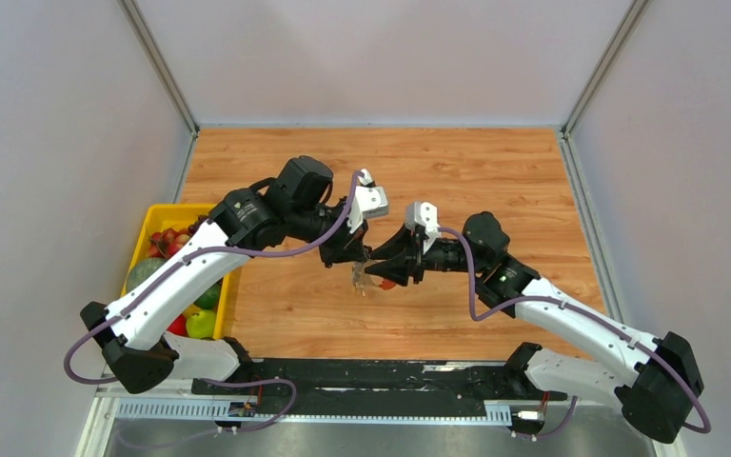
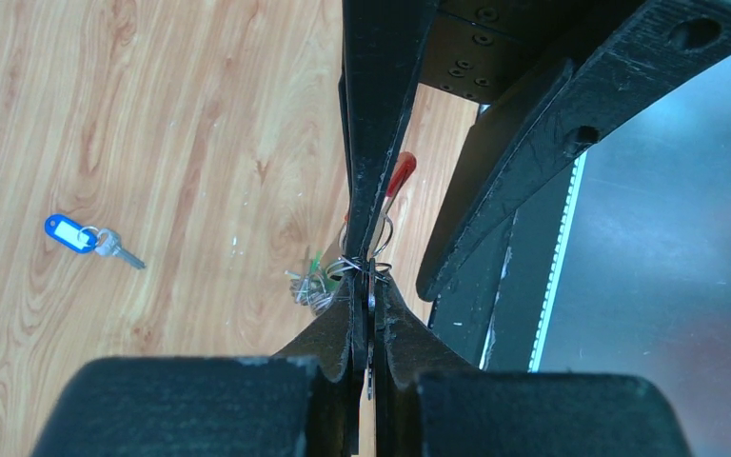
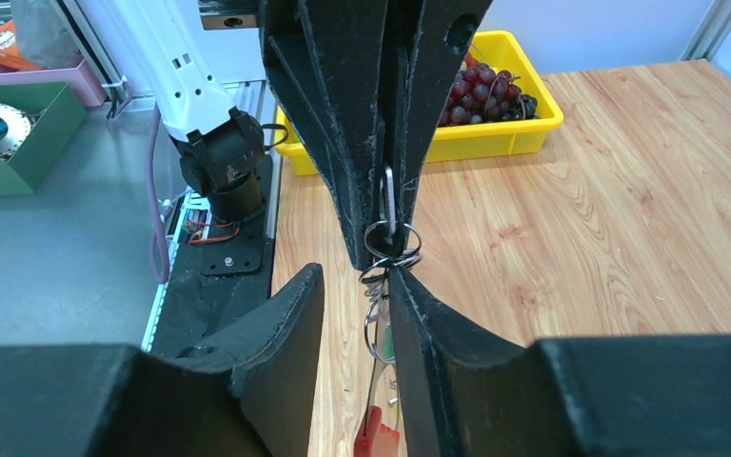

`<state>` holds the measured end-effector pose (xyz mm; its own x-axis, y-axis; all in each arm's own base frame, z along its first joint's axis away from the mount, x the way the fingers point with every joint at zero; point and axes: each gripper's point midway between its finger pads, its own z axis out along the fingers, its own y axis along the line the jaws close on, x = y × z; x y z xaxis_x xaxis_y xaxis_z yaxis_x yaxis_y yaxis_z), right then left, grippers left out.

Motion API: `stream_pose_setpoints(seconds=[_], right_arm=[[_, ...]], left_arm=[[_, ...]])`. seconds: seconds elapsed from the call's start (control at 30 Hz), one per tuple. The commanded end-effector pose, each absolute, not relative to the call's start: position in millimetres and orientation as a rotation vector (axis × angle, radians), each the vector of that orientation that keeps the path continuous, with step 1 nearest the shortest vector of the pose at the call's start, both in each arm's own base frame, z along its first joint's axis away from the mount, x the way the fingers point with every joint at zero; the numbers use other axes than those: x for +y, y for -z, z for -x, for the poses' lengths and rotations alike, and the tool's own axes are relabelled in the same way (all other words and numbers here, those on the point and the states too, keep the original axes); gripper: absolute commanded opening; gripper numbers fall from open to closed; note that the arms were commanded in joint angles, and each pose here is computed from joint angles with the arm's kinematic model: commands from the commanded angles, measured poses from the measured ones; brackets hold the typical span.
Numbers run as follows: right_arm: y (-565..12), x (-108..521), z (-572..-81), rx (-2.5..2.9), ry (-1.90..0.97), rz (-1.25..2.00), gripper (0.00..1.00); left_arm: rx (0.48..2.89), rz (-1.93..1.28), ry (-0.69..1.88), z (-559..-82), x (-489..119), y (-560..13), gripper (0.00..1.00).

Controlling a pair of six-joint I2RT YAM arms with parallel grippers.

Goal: Remove the keys from the keyring

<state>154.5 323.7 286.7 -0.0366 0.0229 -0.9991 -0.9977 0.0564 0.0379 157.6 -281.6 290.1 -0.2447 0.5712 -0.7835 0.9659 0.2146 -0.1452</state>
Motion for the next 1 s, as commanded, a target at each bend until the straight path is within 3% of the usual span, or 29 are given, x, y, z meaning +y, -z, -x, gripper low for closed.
stream_pose_setpoints(seconds=[0.0, 0.33, 0.97], right_arm=[[-298.0, 331.3, -155.5, 1.209, -1.199, 1.120, 0.36], [-299.8, 325.7, -167.9, 1.238, -1.124, 1.050, 0.00], [-298.8, 312.5, -168.0, 1.218, -1.046, 1.040, 0.00]], left_arm=[[1.789, -1.428, 0.925, -149.7, -291.0, -310.3, 0.00], [1.805, -1.403, 0.911, -148.8, -286.3, -311.9, 0.00], [1.971, -1.282, 0.745, -166.0, -264.8, -300.2, 0.00]])
